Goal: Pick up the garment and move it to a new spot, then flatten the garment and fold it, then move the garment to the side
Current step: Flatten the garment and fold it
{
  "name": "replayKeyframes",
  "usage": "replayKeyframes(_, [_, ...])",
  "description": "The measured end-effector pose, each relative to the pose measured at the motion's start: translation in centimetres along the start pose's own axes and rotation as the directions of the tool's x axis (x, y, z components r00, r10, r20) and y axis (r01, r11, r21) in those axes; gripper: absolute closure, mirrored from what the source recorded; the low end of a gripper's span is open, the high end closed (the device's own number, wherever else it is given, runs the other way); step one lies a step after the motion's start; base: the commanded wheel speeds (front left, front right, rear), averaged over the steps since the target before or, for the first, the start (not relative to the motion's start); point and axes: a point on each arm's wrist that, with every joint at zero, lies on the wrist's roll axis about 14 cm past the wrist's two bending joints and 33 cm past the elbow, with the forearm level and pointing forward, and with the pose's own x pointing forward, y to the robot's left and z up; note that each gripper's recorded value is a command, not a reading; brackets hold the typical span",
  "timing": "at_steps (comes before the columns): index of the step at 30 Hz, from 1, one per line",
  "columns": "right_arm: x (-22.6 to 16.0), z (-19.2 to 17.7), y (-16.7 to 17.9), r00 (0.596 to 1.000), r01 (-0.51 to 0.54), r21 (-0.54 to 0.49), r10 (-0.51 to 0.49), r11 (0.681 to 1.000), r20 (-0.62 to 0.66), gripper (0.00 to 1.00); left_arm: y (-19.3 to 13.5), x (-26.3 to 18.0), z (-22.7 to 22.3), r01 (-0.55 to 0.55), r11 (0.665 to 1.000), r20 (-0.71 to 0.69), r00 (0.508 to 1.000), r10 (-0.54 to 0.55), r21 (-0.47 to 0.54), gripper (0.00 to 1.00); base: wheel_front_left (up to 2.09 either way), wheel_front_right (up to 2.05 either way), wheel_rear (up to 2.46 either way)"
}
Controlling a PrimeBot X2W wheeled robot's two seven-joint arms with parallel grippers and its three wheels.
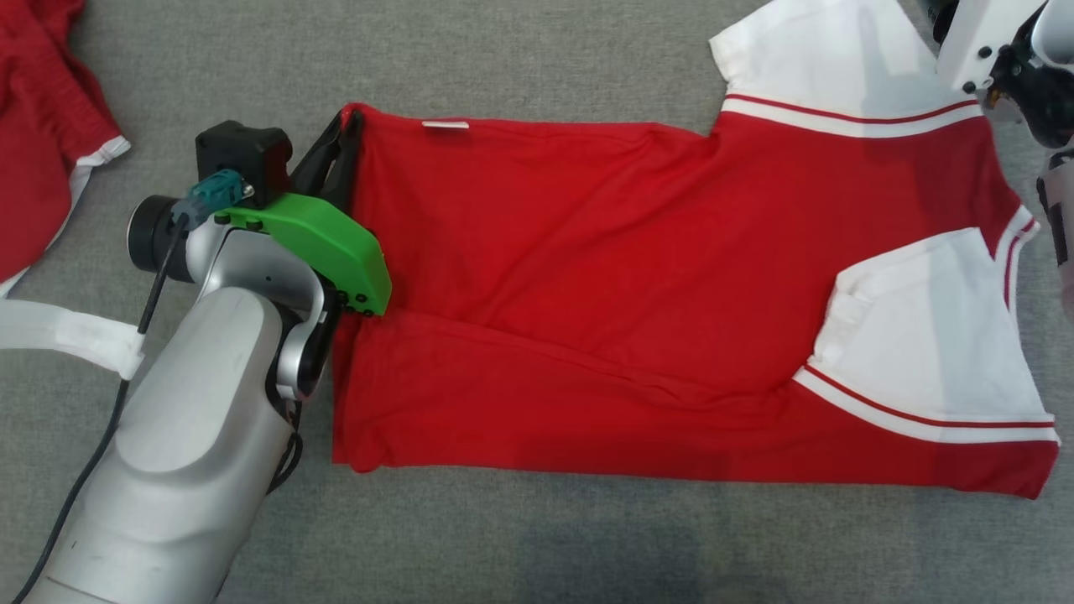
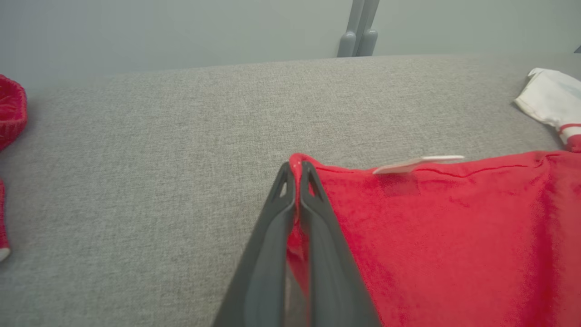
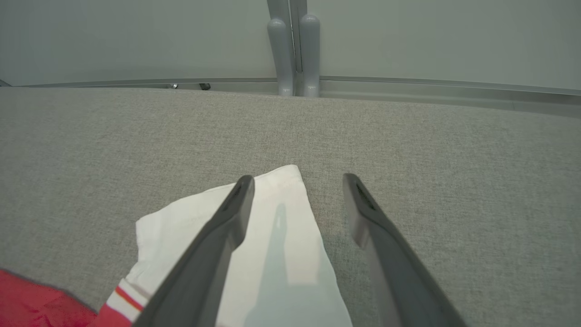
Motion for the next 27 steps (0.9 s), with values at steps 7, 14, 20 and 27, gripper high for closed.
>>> replayKeyframes(7, [4.7,-2.8,0.6,0.993,0.003,-0.003,-0.004,1.000,-0.114,0.00,1.3,0.6,-1.7,-0.030,0.999,-0.018,0.999,0.030,-0.017,1.00,0.00,0.00,0.00])
replayKeyframes(14, [7.4,-5.4,2.2,0.977,-0.021,-0.019,0.017,1.000,-0.212,0.00,2.6,0.5,-3.4,-0.062,0.998,-0.053,0.997,0.061,-0.020,1.00,0.00,0.00,0.00])
replayKeyframes(20, [7.4,-5.8,2.4,0.968,-0.025,-0.059,0.009,0.998,-0.252,0.55,2.8,0.6,-3.7,-0.063,0.998,-0.062,0.996,0.062,-0.022,1.00,0.00,0.00,0.00])
replayKeyframes(27, [7.1,-5.4,2.2,0.973,-0.019,-0.083,-0.001,0.996,-0.232,1.00,2.7,0.9,-3.5,-0.059,0.998,-0.056,0.997,0.057,-0.018,1.00,0.00,0.00,0.00])
